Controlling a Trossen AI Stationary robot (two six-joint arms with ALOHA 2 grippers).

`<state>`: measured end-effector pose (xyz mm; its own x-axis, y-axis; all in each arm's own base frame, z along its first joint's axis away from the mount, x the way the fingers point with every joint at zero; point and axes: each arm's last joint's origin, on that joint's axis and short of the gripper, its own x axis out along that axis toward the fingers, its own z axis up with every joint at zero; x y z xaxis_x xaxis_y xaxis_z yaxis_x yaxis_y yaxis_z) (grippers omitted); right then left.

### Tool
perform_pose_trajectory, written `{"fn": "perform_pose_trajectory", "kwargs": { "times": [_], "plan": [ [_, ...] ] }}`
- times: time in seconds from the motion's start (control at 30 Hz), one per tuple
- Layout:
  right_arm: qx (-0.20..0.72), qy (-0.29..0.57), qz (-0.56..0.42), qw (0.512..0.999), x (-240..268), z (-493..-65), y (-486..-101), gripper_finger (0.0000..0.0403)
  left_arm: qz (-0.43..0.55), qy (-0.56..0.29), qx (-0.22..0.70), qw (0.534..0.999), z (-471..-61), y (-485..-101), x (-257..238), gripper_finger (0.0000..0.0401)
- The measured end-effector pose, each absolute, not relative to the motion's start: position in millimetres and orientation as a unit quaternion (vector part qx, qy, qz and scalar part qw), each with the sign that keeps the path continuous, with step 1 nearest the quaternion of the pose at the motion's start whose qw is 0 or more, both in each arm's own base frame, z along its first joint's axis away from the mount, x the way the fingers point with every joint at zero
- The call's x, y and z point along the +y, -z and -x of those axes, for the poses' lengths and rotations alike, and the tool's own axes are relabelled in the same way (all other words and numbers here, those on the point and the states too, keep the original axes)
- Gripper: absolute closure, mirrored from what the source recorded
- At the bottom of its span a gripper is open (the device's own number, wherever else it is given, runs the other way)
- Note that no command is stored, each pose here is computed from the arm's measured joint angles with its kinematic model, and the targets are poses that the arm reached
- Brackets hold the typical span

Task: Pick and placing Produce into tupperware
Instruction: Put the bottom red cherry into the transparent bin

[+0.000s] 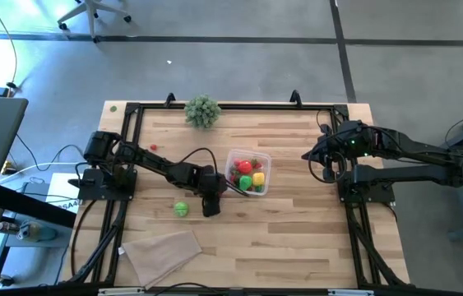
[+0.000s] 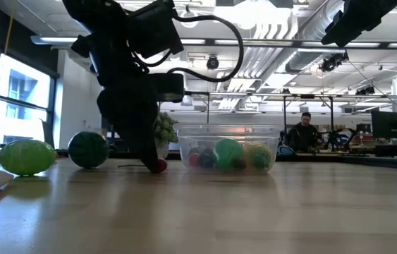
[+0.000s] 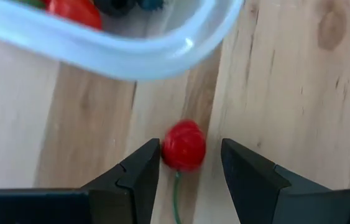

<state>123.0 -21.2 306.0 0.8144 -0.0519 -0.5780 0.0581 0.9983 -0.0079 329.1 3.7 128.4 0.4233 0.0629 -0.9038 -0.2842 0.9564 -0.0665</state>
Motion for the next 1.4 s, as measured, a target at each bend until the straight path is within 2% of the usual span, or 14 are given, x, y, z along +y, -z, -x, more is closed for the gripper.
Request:
{"fn": "perform_pose_trajectory", "kwargs": {
  "times": [0.2, 0.93, 1.4],
  "plan": [
    [0.303, 0.029, -0.005, 0.952, -21.3, -123.0, -306.0, 0.0401, 0.058, -0.109, 0.512, 0.850, -332.2, -130.1, 5.7, 0.0238],
    [0.303, 0.029, -0.005, 0.952, -21.2, -123.0, -306.0, 0.0401, 0.066, -0.117, 0.529, 0.838, -329.0, -126.8, 5.6, 0.0239],
    [0.303, 0.029, -0.005, 0.953, -21.3, -123.0, -306.0, 0.0401, 0.078, -0.123, 0.525, 0.838, -329.6, -126.8, 5.6, 0.0323]
  ]
}}
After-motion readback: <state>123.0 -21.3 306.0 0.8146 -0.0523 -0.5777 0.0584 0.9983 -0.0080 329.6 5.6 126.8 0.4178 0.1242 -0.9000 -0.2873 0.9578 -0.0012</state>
